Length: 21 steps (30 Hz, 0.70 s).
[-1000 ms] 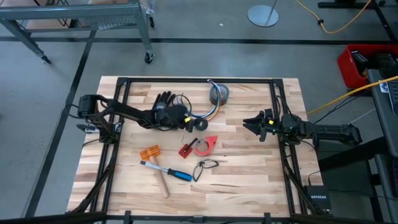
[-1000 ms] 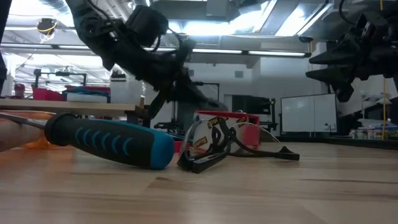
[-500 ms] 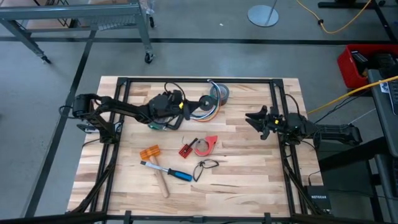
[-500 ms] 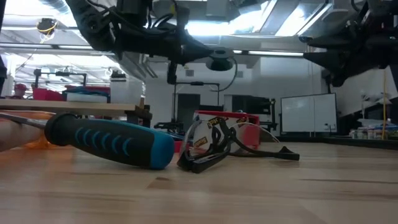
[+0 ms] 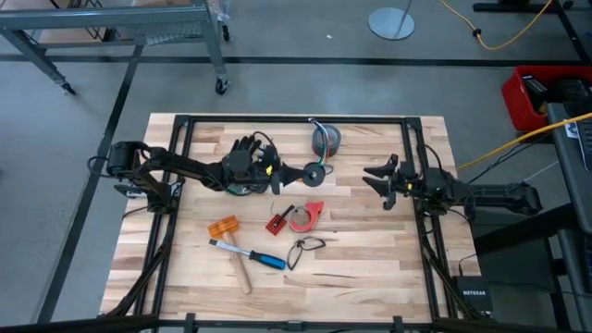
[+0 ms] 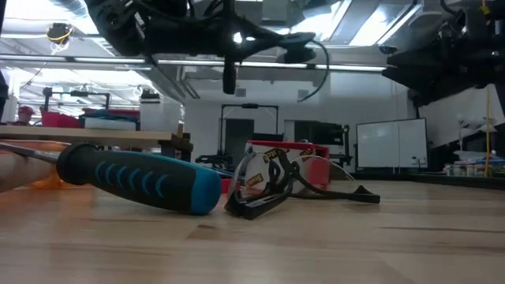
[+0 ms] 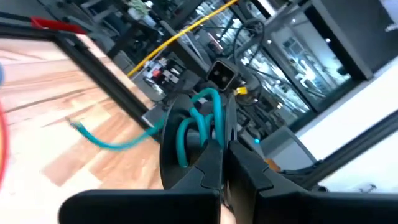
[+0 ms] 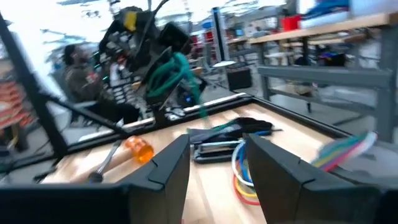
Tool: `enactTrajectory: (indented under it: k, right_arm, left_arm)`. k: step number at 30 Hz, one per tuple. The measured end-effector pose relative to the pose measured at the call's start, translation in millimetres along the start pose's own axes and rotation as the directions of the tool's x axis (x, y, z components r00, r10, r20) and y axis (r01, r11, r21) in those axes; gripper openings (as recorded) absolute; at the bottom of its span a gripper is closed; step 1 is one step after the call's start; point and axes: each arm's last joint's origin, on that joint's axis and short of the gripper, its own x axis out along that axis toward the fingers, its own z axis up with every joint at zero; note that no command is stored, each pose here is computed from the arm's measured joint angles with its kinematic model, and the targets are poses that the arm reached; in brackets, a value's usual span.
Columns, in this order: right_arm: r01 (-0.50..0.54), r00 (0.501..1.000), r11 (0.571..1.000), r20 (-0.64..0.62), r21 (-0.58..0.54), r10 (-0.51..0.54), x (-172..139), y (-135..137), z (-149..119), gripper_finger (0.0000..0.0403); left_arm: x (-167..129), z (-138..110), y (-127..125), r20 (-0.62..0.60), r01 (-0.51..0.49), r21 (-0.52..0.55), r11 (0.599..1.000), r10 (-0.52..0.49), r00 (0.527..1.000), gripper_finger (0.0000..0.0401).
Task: Coil cords
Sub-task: Uncoil the green wire from the spool
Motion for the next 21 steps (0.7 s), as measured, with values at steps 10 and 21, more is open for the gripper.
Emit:
enactTrajectory:
  k: [10, 21]
  right_arm:
    - [-0.054, 0.998, 0.998, 0.02, -0.044, 0.055, 15.3, 3.5, 0.4, 0.0162]
    - [-0.099, 0.992, 0.98, -0.097, -0.175, 0.083, 52.6, 11.2, 6.9, 0.0162]
  left_arm:
    - [8.4, -1.9, -11.4, -0.049, -0.008, 0.077, 0.997, 0.012, 0.999, 0.0]
    - [8.8, -2.1, -12.7, -0.05, -0.005, 0.075, 0.997, 0.008, 0.999, 0.0]
